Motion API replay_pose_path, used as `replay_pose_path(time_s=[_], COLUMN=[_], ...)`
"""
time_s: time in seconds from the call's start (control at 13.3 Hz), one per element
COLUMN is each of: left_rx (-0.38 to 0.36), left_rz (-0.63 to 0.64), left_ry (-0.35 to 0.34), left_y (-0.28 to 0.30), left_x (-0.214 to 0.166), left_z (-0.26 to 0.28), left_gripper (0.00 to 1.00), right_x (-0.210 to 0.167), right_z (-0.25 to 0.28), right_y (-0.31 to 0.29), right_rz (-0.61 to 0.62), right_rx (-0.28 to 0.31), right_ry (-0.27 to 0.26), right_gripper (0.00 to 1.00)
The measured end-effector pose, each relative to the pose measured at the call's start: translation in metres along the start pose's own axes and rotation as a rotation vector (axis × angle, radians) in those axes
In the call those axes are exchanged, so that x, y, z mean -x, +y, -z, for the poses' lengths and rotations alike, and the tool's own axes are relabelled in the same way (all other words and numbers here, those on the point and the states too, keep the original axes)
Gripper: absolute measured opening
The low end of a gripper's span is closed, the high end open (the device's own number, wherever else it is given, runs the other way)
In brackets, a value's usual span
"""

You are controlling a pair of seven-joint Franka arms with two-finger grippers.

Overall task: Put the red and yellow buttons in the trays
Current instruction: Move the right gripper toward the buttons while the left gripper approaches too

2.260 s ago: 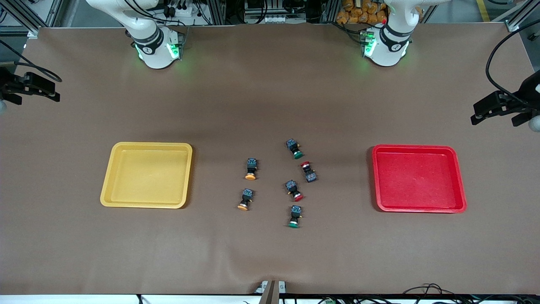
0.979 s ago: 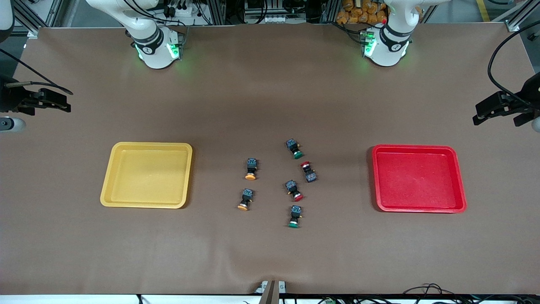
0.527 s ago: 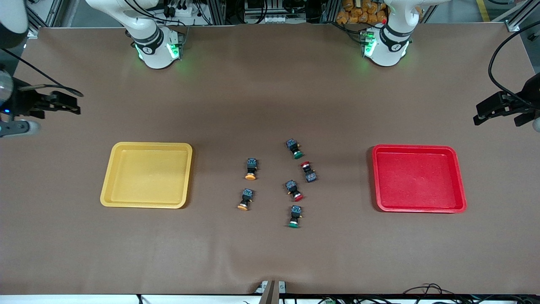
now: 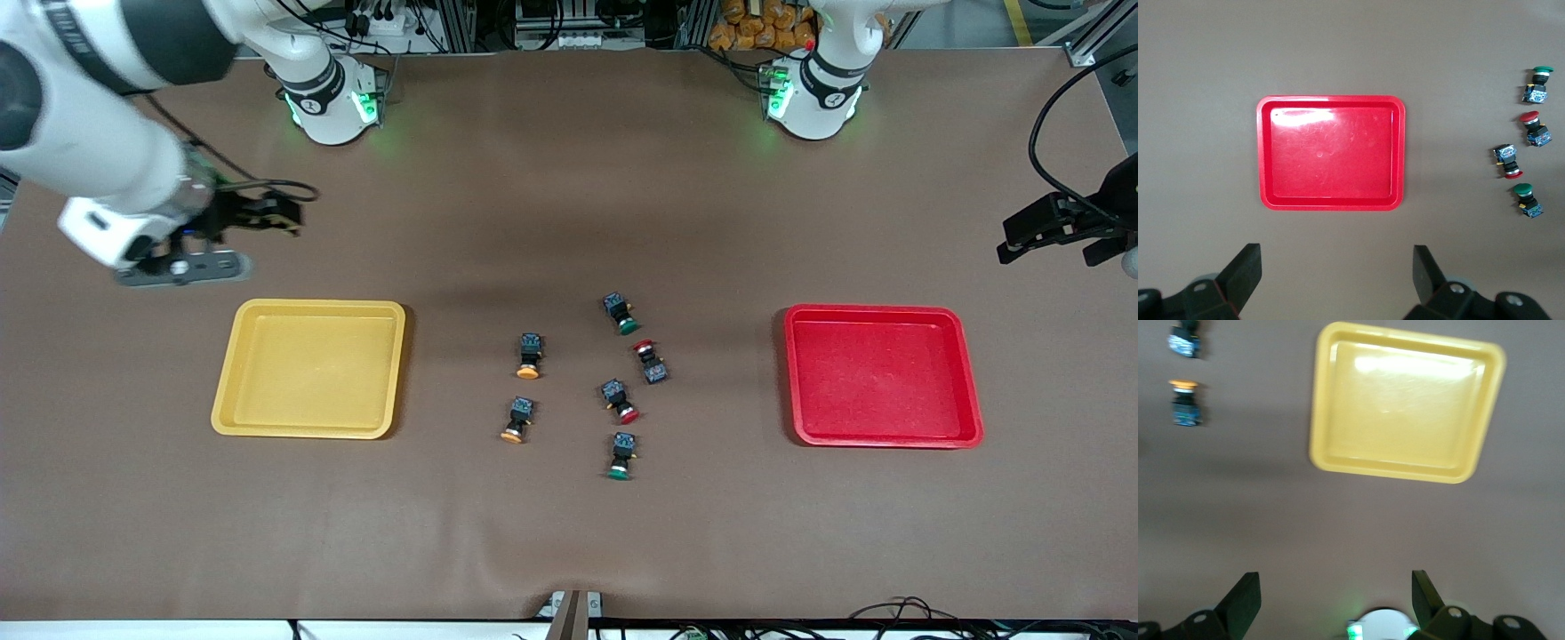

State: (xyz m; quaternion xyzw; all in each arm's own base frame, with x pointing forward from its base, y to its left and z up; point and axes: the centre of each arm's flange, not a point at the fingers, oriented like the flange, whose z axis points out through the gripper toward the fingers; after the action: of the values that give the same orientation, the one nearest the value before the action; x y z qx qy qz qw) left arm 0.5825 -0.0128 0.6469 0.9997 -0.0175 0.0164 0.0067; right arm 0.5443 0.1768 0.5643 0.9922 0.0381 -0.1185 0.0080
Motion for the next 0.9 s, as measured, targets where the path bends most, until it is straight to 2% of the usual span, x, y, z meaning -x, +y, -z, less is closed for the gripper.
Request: replay_pose_path(time_s=[0.3, 0.53, 0.75, 0.9], left_rx=[0.001, 0.035, 0.096, 0.096], left_rz=[-0.013, -0.005, 0.054, 0.080], left_ry=[-0.006, -0.060, -0.140, -0.151], left_y=[0.007, 0.032, 0.058, 0.086], left_x=[-0.001, -0.008, -0.026, -0.036], left_z=[-0.003, -0.031, -0.080, -0.104], left_gripper=[1.00, 1.00, 1.00, 1.00], right_x=[-0.018, -0.039, -0.074, -0.097], right_z=[-0.029, -0.061, -0.125, -0.182], right_y=[-0.073, -0.115, -0.159, -0.189], right_rz=[-0.074, -0.124, -0.190, -0.225], right_rx=[-0.073, -0.111, -0.126, -0.128], right_ry=[0.026, 0.056, 0.096, 0.122], right_gripper=[1.00, 1.00, 1.00, 1.00])
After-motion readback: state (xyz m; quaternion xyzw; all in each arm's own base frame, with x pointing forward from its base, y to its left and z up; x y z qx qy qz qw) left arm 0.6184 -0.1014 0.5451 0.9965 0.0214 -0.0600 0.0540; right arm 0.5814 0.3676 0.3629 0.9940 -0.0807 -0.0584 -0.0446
